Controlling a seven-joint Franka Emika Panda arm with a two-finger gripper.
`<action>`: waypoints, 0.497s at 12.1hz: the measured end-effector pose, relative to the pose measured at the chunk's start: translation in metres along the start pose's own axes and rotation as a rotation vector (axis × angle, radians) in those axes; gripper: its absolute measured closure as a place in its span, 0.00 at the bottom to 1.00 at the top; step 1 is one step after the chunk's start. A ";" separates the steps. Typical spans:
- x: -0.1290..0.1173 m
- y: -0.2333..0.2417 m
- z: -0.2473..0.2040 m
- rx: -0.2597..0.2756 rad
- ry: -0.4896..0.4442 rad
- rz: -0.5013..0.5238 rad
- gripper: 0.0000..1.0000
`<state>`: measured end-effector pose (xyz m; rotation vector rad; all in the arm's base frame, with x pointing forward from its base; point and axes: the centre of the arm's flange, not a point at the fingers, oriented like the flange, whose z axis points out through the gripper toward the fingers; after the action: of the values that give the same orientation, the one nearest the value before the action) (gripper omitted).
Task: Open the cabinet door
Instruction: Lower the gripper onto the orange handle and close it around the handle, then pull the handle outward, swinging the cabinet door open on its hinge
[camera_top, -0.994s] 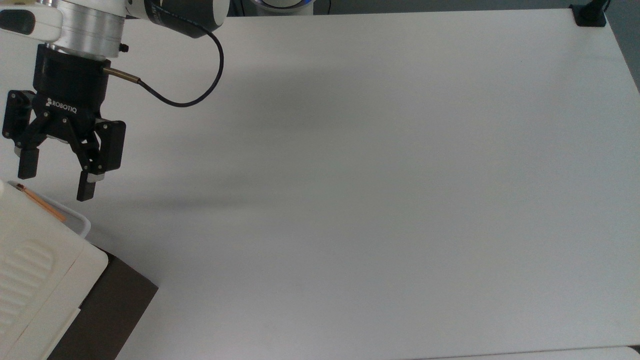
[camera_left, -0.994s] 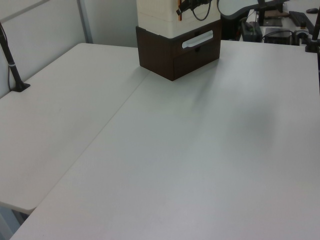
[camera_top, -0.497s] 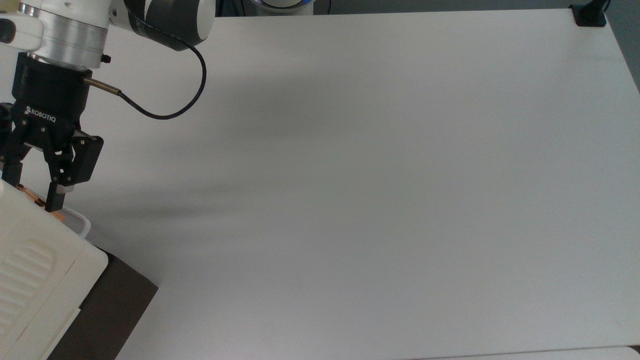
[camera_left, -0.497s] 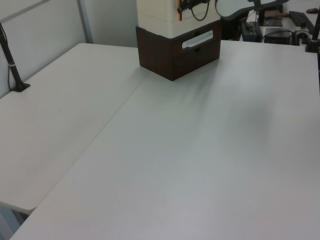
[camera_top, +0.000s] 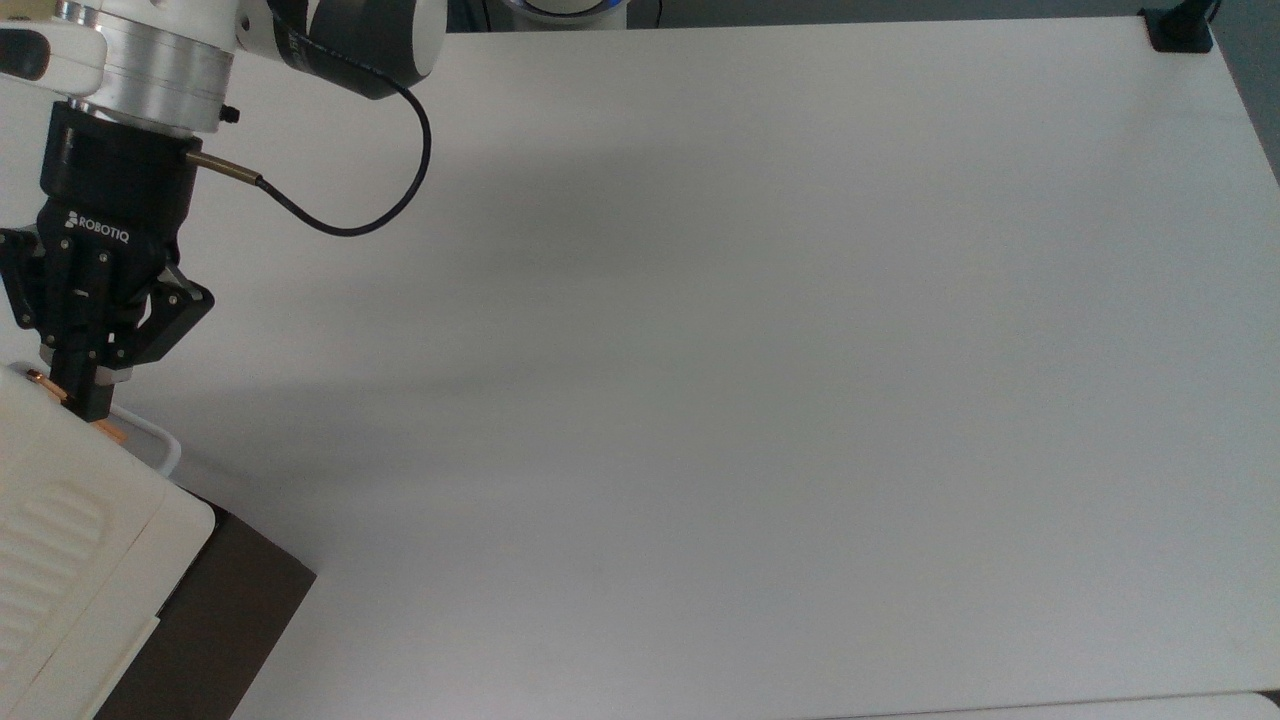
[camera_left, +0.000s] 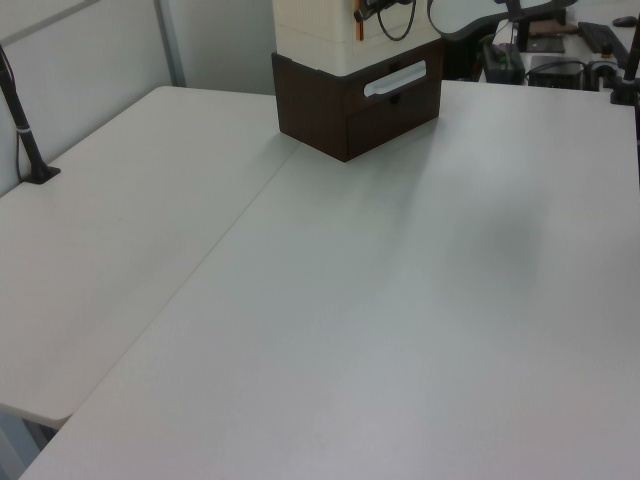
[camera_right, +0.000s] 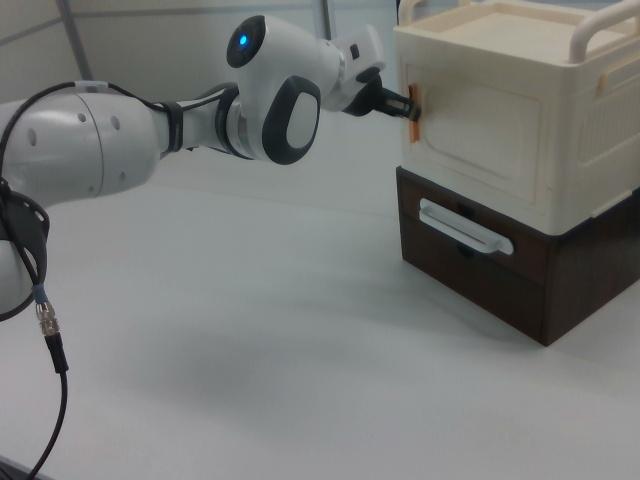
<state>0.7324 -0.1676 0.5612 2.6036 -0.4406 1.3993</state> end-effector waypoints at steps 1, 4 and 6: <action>0.000 0.000 0.000 0.000 0.000 0.000 0.85; -0.001 0.000 -0.002 0.001 -0.005 0.001 0.85; -0.001 0.000 -0.006 0.001 -0.031 0.004 0.85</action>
<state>0.7276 -0.1658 0.5636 2.6297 -0.4502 1.3623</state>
